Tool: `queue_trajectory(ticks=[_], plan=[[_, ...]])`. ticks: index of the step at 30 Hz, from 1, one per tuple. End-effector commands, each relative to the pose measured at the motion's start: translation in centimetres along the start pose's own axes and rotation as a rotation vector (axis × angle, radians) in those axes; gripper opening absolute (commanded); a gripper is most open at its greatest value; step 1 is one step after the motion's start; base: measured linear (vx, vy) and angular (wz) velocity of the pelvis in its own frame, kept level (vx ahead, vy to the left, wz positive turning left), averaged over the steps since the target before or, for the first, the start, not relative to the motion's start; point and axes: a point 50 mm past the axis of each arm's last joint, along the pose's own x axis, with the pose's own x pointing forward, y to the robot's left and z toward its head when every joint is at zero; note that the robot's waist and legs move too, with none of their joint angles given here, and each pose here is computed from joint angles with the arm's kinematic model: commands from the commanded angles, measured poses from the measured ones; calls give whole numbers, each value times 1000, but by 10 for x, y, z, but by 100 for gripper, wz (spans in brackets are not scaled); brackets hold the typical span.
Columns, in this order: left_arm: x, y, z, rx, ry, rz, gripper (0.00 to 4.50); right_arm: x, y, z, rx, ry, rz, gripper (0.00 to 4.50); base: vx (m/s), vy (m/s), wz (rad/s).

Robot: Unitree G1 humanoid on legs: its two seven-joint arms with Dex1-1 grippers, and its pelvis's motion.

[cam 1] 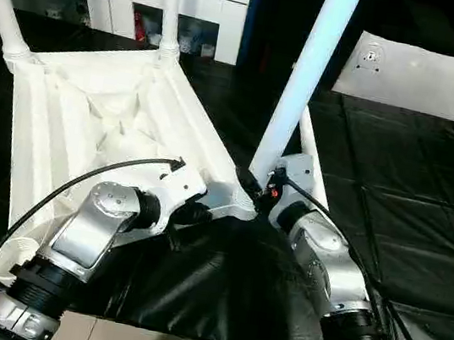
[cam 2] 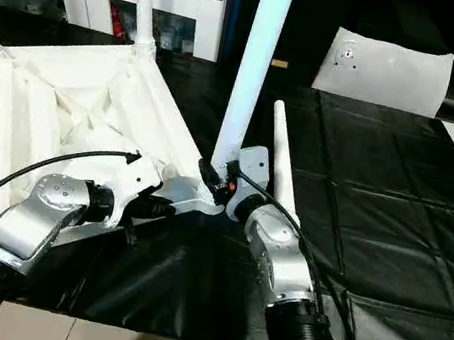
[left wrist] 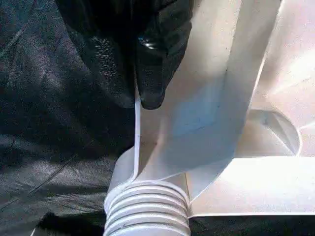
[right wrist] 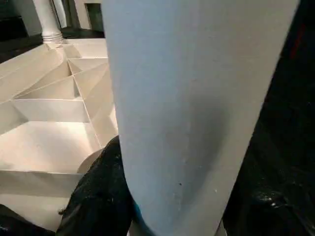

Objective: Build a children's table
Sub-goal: Insert table leg to table base

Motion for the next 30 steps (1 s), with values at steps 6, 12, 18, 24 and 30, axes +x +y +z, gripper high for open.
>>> queue_trajectory(ticks=[6, 12, 18, 24, 30], plan=[[-2, 10, 11, 72, 2, 41, 0, -5, 8, -39, 88, 172, 57, 260, 0, 0, 0], [-3, 13, 10, 93, 25, 44, 0, -5, 9, -39, 85, 175, 72, 304, 0, 0, 0], [-5, 19, 8, 120, 56, 34, 0, -13, 4, -39, 77, 170, 82, 359, 0, 0, 0], [-7, 23, 6, 139, 69, 15, 0, -26, -3, -42, 75, 171, 78, 405, 0, 0, 0], [-9, 23, 4, 146, 72, -13, 0, -37, -10, -40, 75, 160, 70, 447, 0, 0, 0]])
